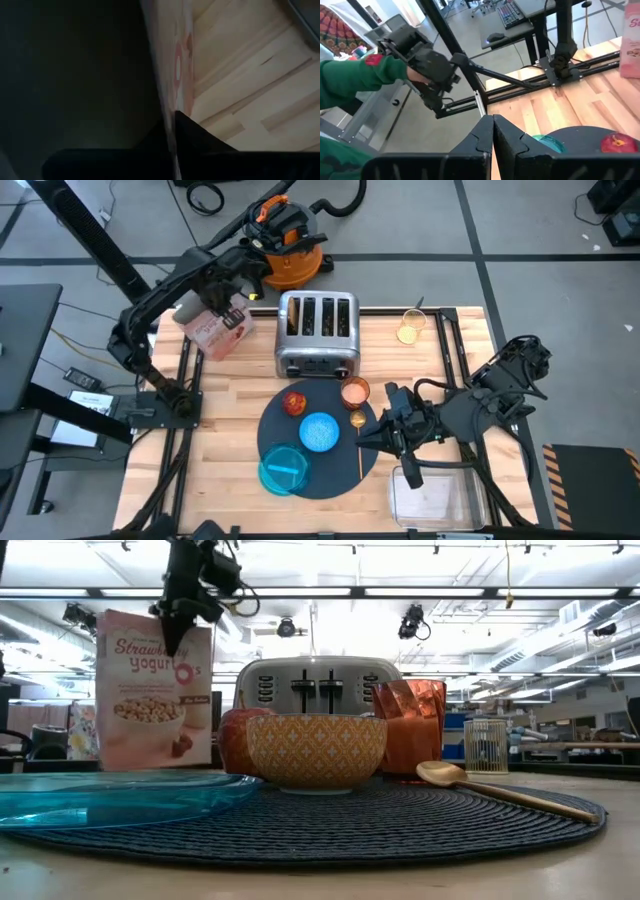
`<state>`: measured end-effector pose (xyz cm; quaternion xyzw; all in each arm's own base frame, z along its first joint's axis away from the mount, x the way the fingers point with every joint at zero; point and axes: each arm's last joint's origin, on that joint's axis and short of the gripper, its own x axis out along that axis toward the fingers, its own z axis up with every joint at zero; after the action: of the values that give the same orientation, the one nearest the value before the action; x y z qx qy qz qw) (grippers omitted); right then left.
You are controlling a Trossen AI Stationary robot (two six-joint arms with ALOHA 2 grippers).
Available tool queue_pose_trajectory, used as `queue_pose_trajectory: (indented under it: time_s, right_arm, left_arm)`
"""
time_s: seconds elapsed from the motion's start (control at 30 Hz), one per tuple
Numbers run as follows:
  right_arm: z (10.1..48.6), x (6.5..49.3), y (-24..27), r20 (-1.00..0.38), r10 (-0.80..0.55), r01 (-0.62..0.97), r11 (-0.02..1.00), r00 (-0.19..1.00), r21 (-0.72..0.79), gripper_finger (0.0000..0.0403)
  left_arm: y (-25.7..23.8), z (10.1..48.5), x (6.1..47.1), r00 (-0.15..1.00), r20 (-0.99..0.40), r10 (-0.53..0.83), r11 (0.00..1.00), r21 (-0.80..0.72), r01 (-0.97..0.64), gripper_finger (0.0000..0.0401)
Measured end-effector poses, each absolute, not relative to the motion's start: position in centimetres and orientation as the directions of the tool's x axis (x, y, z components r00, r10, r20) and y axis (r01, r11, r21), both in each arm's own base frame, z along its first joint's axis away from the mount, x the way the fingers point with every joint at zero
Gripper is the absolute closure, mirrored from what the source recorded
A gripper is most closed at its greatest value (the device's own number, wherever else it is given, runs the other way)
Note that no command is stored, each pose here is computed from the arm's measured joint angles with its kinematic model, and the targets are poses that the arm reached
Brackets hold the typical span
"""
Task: Arrange a breakfast setting
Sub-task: Pour the pink cereal box into the blue bowl
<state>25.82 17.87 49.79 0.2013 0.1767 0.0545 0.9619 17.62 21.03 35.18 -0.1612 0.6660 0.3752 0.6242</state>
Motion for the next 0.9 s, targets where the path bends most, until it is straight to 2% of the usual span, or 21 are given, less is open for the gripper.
queue_pose_trajectory:
  time_s: [0.13, 0.33, 0.6, 0.77, 0.9]
  right_arm:
    - [49.6, 26.0, 18.0, -0.325, 0.187, -0.048, 0.919, 0.927, 0.391, 0.0388]
    - [49.2, 26.2, 18.0, -0.346, 0.147, -0.053, 0.962, 0.927, 0.268, 0.0378]
    - [48.9, 26.1, 17.8, -0.378, 0.134, -0.059, 0.977, 0.916, 0.205, 0.0321]
    - [48.8, 26.1, 17.7, -0.38, 0.108, -0.035, 0.981, 0.919, 0.193, 0.0285]
    - [48.8, 26.2, 17.6, -0.381, 0.096, -0.024, 0.982, 0.919, 0.189, 0.0276]
  left_arm:
    - [19.8, 36.7, 16.7, -0.123, -0.948, 0.292, 0.653, 0.292, -0.699, 0.0396]
    - [16.6, 39.1, 15.7, 0.022, -0.947, 0.319, 0.672, 0.209, -0.71, 0.0398]
    - [11.8, 41.5, 14.8, 0.223, -0.923, 0.314, 0.712, 0.074, -0.699, 0.0399]
    - [9.9, 42.2, 14.6, 0.308, -0.91, 0.279, 0.678, -0.041, -0.734, 0.04]
    - [8.8, 41.8, 15.2, 0.326, -0.917, 0.23, 0.61, -0.125, -0.783, 0.04]
